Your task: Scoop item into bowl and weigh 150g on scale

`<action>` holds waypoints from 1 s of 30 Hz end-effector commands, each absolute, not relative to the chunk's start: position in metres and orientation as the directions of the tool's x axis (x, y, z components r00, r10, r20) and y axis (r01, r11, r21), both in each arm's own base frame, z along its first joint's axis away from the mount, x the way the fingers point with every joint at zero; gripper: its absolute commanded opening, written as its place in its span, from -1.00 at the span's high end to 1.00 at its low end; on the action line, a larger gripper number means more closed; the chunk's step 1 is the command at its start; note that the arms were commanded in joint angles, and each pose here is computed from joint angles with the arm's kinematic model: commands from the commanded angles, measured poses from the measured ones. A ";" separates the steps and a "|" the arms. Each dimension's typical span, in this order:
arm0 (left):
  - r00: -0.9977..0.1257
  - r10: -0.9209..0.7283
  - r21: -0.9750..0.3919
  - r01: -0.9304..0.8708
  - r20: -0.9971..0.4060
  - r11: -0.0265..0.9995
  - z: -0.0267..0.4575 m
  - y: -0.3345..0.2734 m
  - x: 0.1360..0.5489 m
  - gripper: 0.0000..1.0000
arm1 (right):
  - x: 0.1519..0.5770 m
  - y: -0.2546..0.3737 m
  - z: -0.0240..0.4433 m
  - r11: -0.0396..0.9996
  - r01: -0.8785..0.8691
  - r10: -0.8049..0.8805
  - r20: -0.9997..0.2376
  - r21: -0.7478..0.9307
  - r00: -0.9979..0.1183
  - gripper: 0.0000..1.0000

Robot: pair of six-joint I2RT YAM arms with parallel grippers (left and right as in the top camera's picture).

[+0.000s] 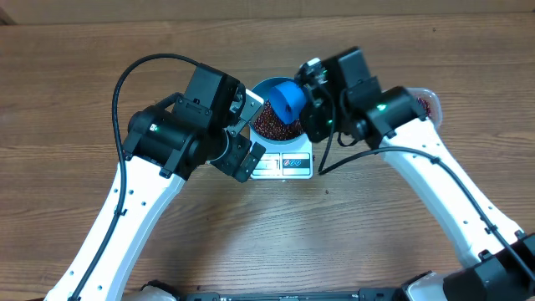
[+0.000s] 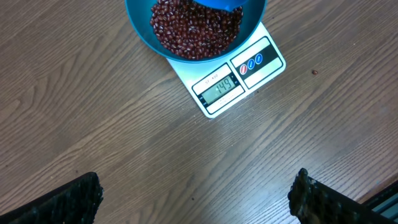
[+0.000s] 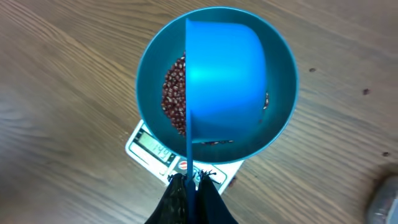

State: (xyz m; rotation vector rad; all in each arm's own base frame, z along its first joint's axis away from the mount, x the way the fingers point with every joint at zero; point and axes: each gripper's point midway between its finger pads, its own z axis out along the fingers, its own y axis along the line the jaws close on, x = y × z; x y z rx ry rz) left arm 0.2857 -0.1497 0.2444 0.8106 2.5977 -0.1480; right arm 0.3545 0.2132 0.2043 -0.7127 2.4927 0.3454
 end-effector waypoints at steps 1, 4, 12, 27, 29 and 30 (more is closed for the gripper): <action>-0.737 0.530 0.019 0.577 -0.418 0.817 0.245 -0.150 0.285 -0.99 | 0.366 0.202 0.226 0.855 -0.519 -0.413 -0.598 0.007 -0.688 0.92; -0.737 0.530 0.019 0.577 -0.418 0.817 0.245 -0.150 0.285 -0.99 | 0.366 0.202 0.226 0.858 -0.514 -0.407 -0.597 0.011 -0.691 0.93; -0.737 0.530 0.019 0.577 -0.418 0.817 0.245 -0.150 0.285 -0.99 | 0.358 0.209 0.223 0.819 -0.574 -0.474 -0.582 -0.016 -0.660 0.92; -0.737 0.530 0.019 0.577 -0.418 0.817 0.245 -0.150 0.285 -0.99 | 0.357 0.210 0.223 0.819 -0.573 -0.470 -0.583 -0.010 -0.663 0.92; -0.737 0.530 0.019 0.577 -0.418 0.817 0.245 -0.150 0.285 -0.99 | 0.357 0.210 0.223 0.820 -0.573 -0.470 -0.582 -0.009 -0.663 0.93; -0.737 0.530 0.019 0.577 -0.418 0.817 0.245 -0.150 0.285 -0.99 | 0.357 0.210 0.223 0.821 -0.570 -0.467 -0.583 -0.007 -0.665 0.93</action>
